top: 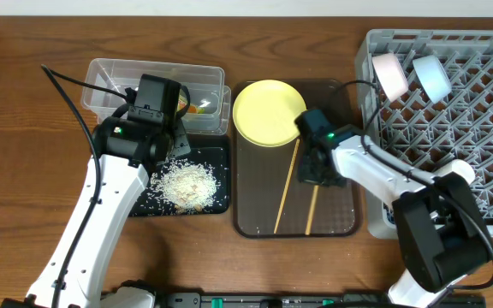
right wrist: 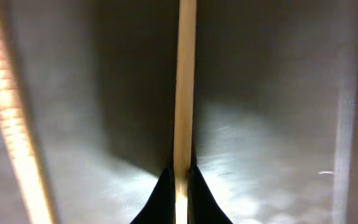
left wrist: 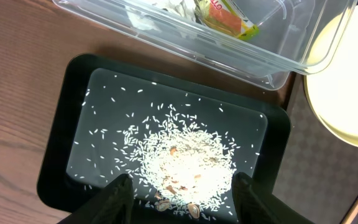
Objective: Sort waste into correct bins and load items into the dishwasher rack
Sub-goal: 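Reach the right gripper to a wooden chopstick on the brown tray and grasp, then place the chopstick upright into the rack with the right gripper, then reach the right gripper to the second chopstick and grasp it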
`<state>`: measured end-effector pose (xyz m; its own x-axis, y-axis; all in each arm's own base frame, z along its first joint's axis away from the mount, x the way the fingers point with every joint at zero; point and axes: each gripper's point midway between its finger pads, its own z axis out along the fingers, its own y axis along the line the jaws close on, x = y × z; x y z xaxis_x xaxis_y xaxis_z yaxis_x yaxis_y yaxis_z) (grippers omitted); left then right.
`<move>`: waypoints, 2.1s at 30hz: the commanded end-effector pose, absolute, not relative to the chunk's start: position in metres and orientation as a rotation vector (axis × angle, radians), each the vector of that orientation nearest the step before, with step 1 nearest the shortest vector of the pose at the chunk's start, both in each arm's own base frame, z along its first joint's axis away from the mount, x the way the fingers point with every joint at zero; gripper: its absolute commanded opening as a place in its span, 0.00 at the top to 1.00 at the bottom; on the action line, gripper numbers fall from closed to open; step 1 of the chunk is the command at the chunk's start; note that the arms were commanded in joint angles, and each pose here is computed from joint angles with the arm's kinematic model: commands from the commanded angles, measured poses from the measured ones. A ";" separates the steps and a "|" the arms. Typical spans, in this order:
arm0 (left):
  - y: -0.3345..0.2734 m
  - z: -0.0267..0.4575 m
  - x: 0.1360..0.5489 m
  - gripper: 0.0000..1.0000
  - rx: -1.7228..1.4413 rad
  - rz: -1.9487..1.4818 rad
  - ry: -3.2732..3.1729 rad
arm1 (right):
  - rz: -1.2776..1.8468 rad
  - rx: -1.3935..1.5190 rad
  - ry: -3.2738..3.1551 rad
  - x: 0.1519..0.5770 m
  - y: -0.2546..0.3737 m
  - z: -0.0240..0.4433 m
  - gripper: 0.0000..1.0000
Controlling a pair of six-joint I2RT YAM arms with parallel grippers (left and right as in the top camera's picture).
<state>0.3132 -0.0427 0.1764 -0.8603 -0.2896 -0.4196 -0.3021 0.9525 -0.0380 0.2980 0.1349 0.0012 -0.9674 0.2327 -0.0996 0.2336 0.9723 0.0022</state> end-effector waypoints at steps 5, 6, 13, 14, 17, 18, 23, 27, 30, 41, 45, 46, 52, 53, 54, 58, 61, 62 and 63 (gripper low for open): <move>-0.041 0.179 0.314 0.46 -0.438 0.046 2.664 | -0.014 0.111 2.827 0.354 0.094 0.086 0.99; -0.041 0.179 0.314 0.46 -0.437 0.046 2.664 | -0.015 0.099 2.807 0.358 0.087 0.097 0.99; -0.041 0.179 0.314 0.46 -0.438 0.046 2.663 | -0.066 0.064 2.709 0.372 0.030 0.143 0.99; -0.041 0.179 0.314 0.46 -0.438 0.046 2.663 | -0.069 0.050 2.715 0.372 0.023 0.143 0.99; -0.041 0.179 0.314 0.46 -0.438 0.046 2.663 | -0.092 0.044 2.749 0.370 0.002 0.135 0.99; -0.041 0.179 0.314 0.46 -0.437 0.046 2.664 | -0.100 0.061 2.760 0.369 -0.005 0.132 0.99; -0.041 0.179 0.314 0.46 -0.438 0.046 2.663 | -0.089 0.105 2.795 0.368 -0.017 0.118 0.99; -0.041 0.179 0.314 0.46 -0.438 0.046 2.663 | -0.086 0.102 2.762 0.377 -0.016 0.119 0.72; -0.041 0.179 0.314 0.46 -0.437 0.046 2.664 | -0.056 0.088 2.702 0.387 -0.010 0.134 0.62; -0.041 0.179 0.314 0.46 -0.438 0.046 2.663 | 0.404 -0.138 2.604 0.388 0.118 0.161 0.51; -0.041 0.179 0.314 0.46 -0.438 0.046 2.663 | 0.385 -0.219 2.685 0.369 0.157 0.133 0.50; -0.041 0.179 0.314 0.46 -0.438 0.046 2.663 | 0.364 -0.222 2.714 0.364 0.164 0.123 0.50; -0.041 0.179 0.314 0.46 -0.438 0.046 2.663 | 0.278 -0.205 2.894 0.329 0.200 0.064 0.50; -0.041 0.179 0.314 0.46 -0.438 0.046 2.663 | 0.256 -0.186 2.923 0.324 0.203 0.054 0.51; -0.041 0.179 0.314 0.46 -0.438 0.046 2.663 | 0.233 -0.160 2.949 0.320 0.205 0.046 0.51; -0.041 0.179 0.314 0.46 -0.437 0.046 2.664 | 0.152 -0.060 3.031 0.306 0.209 0.019 0.51; -0.041 0.179 0.314 0.46 -0.438 0.047 2.664 | 0.080 0.031 3.072 0.299 0.202 0.006 0.53; -0.041 0.179 0.314 0.46 -0.437 0.046 2.664 | 0.072 0.033 3.079 0.298 0.201 0.004 0.55; -0.041 0.179 0.314 0.46 -0.438 0.046 2.664 | 0.064 0.033 3.087 0.297 0.201 0.001 0.57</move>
